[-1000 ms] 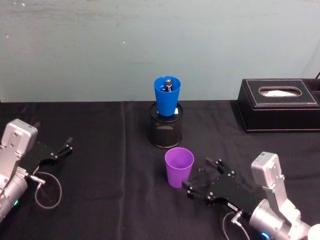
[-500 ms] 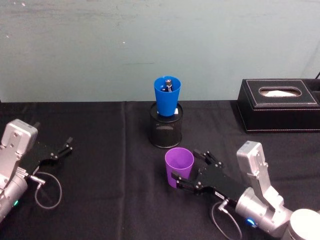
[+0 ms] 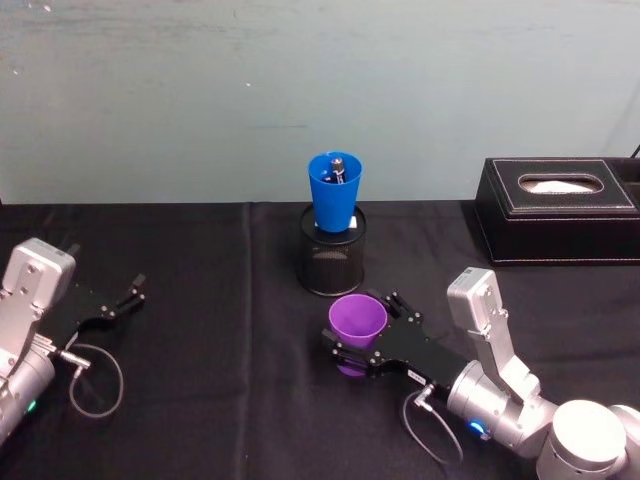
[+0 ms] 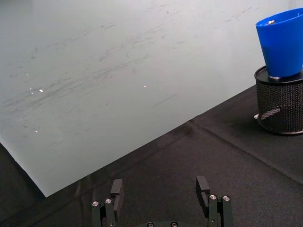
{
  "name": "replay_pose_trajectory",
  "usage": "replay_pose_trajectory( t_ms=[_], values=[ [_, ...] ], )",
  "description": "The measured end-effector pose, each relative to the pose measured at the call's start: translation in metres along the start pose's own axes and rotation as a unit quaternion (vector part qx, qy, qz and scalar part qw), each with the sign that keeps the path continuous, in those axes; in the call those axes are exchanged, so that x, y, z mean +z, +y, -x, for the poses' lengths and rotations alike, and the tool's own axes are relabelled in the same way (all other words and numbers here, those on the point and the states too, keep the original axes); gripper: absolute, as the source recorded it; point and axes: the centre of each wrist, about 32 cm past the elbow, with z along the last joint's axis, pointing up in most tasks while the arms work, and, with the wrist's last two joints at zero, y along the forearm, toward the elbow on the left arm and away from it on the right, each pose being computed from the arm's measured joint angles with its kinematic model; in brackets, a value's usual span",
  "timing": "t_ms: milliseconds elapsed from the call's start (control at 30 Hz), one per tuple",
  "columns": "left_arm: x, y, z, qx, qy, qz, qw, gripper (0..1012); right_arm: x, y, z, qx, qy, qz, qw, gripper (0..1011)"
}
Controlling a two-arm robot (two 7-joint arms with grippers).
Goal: Pick up one cup with a gripper and tap it against the other cup.
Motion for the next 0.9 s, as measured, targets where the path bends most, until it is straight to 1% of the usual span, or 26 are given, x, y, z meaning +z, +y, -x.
replay_pose_trajectory(
  t_ms=[400,533,567,700,900],
  values=[
    [0.0,0.0,0.0,0.0,0.0,0.0,1.0,1000,-0.0003,0.0014,-0.0003,-0.001,-0.001,0.001,1.0,1003],
    [0.0,0.0,0.0,0.0,0.0,0.0,1.0,1000,-0.0002,0.0013,-0.0003,-0.001,-0.001,0.0,1.0,947],
    [0.0,0.0,0.0,0.0,0.0,0.0,1.0,1000,-0.0001,0.0013,-0.0003,-0.001,-0.001,0.0,1.0,898],
    [0.0,0.0,0.0,0.0,0.0,0.0,1.0,1000,-0.0001,0.0012,-0.0002,-0.001,0.0,0.0,1.0,804],
    [0.0,0.0,0.0,0.0,0.0,0.0,1.0,1000,0.0009,0.001,0.0001,-0.001,-0.002,0.0,1.0,772]
  ],
)
